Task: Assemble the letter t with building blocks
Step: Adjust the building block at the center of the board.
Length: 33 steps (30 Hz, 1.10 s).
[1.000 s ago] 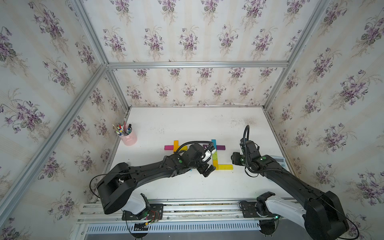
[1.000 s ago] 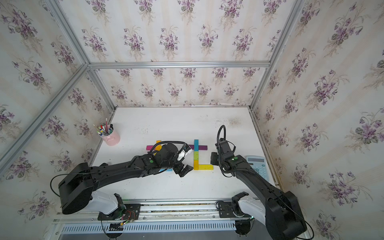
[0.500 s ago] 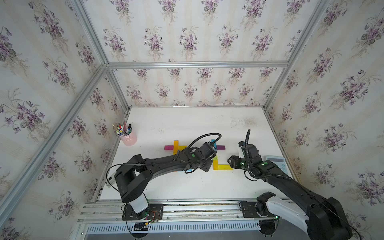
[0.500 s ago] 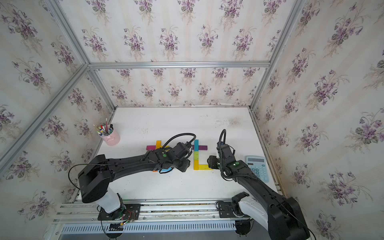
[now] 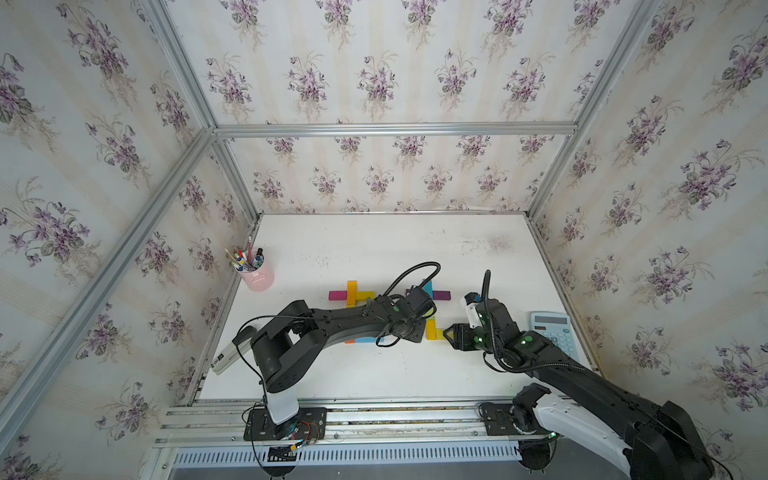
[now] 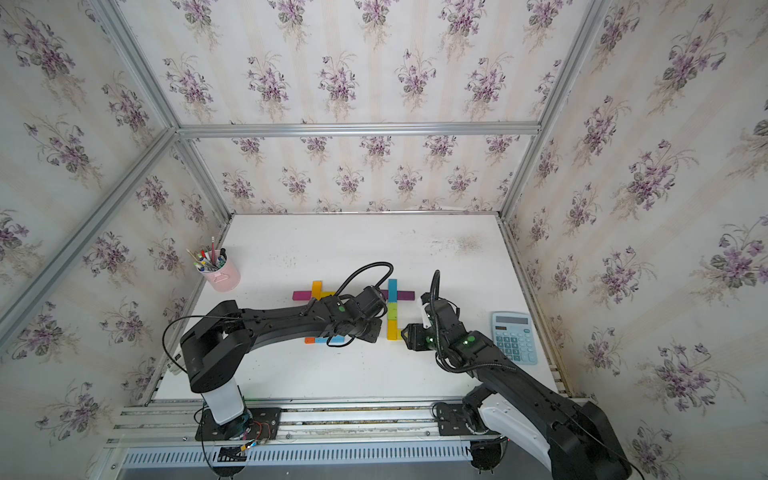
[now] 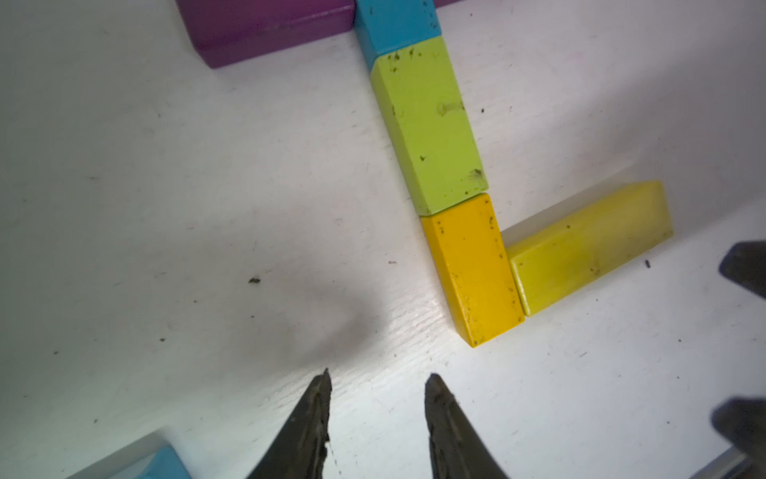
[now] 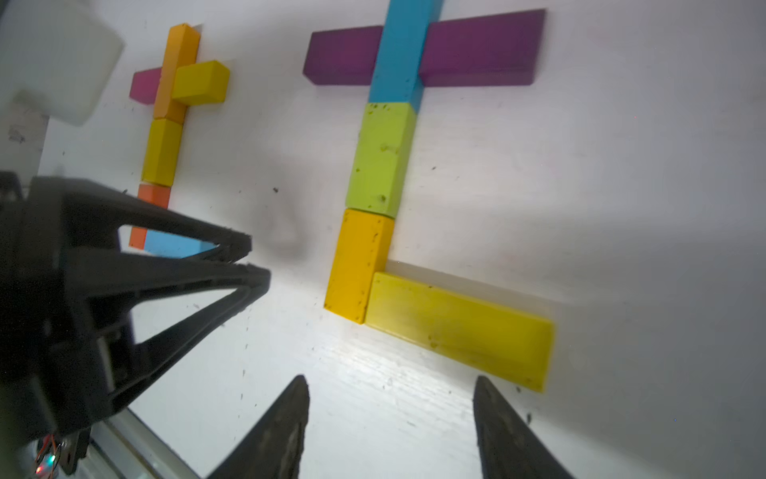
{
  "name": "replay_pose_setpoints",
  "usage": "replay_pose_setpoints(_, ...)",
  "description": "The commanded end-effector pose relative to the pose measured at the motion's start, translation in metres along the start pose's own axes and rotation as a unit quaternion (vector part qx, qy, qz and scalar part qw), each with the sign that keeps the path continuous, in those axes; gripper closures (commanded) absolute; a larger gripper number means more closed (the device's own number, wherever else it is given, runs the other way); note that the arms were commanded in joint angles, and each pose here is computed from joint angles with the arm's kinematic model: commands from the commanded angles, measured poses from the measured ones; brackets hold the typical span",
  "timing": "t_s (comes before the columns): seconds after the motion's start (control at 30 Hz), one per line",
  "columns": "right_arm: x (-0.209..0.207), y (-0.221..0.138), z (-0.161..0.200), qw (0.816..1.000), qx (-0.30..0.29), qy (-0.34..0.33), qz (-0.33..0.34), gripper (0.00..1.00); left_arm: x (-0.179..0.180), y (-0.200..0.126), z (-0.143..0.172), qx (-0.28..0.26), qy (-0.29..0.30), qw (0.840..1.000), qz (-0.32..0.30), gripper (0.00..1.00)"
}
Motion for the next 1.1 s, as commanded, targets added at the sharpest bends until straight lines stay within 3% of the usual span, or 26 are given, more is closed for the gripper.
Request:
replay_pose_setpoints(0.0,0.003,-0.003,-0.005,1.000,-0.016,-0.006,-0.001,0.36,-0.001,0.004,0.002,0.015,-0.025,0.999,0.012,0.61)
replay_pose_setpoints(1.07,0.001,-0.003,-0.003,1.000,-0.023,-0.007,0.004,0.35,-0.011,0.023,0.003,0.052,-0.025,0.998,0.028,0.52)
Point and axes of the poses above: each gripper's point midway between its finger pads, its own y axis out along the fingers, its own x axis along the line the jaws close on, z = x × y, the point moved 7 cm from there along -y, back along the fingers, and after that the axes turned 13 degrees about -y, right-handed, at the moved point
